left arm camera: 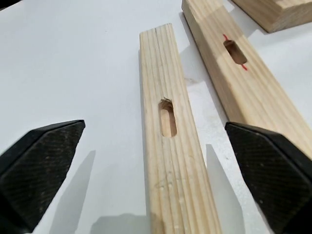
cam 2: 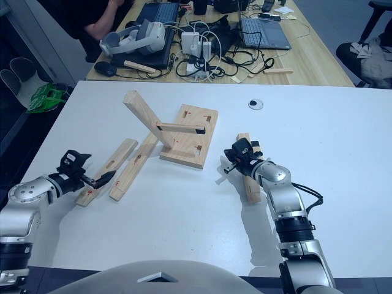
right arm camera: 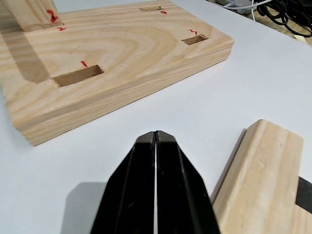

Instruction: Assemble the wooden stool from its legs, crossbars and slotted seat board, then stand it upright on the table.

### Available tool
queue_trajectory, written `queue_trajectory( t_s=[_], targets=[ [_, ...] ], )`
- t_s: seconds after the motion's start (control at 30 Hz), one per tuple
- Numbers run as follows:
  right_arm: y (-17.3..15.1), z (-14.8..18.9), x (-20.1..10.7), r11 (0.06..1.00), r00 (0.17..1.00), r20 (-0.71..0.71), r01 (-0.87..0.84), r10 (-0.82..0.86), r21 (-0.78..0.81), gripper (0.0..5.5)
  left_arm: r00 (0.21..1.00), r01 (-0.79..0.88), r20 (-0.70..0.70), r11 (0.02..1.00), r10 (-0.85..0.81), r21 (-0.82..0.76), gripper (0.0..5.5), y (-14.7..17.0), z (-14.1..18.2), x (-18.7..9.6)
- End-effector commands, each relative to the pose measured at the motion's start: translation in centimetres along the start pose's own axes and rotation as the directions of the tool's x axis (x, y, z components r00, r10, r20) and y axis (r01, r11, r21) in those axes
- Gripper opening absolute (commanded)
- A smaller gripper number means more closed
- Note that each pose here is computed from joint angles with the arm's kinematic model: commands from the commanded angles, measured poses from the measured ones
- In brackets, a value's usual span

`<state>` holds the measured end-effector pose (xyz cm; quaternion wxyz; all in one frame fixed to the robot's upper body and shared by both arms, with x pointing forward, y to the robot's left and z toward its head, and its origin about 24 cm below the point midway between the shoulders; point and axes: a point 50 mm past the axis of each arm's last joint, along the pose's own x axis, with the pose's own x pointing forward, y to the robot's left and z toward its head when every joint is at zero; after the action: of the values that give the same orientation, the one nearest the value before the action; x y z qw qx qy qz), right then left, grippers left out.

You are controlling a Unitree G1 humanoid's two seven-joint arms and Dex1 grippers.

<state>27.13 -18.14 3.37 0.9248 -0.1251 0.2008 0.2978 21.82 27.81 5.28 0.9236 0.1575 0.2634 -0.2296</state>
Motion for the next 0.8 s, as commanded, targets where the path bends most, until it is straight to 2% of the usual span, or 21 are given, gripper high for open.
queue_trajectory(
  t_s=[0.03, 0.2, 0.43, 0.63, 0.8],
  targets=[
    [-0.3, 0.5, 0.2, 1.000, 1.000, 0.017, 0.011, -0.011, -0.002, 0.00, 0.996, -0.002, -0.087, 0.998, 0.007, 0.065, 5.38, 0.3, -0.8, -0.2],
    [-0.4, 0.6, 0.3, 1.000, 1.000, 0.018, 0.014, -0.014, -0.008, 0.00, 0.990, 0.031, -0.138, 0.998, -0.023, 0.052, 5.38, 0.1, -1.4, -0.1],
    [-0.4, 0.6, 0.4, 1.000, 1.000, 0.019, 0.015, -0.014, -0.012, 0.00, 0.962, 0.076, -0.256, 0.992, -0.098, -0.096, 4.33, -0.5, -3.1, -0.8],
    [-0.5, 0.5, 0.5, 1.000, 1.000, 0.019, 0.016, -0.015, -0.016, 0.00, 0.937, 0.078, -0.330, 0.991, -0.112, -0.113, 3.44, -1.0, -4.0, -0.8],
    [-0.9, 0.5, 0.7, 0.999, 0.999, 0.031, 0.033, -0.032, -0.008, 0.00, 0.943, 0.033, -0.326, 0.993, -0.070, -0.117, 2.74, -1.0, -4.2, -0.2]
  ],
)
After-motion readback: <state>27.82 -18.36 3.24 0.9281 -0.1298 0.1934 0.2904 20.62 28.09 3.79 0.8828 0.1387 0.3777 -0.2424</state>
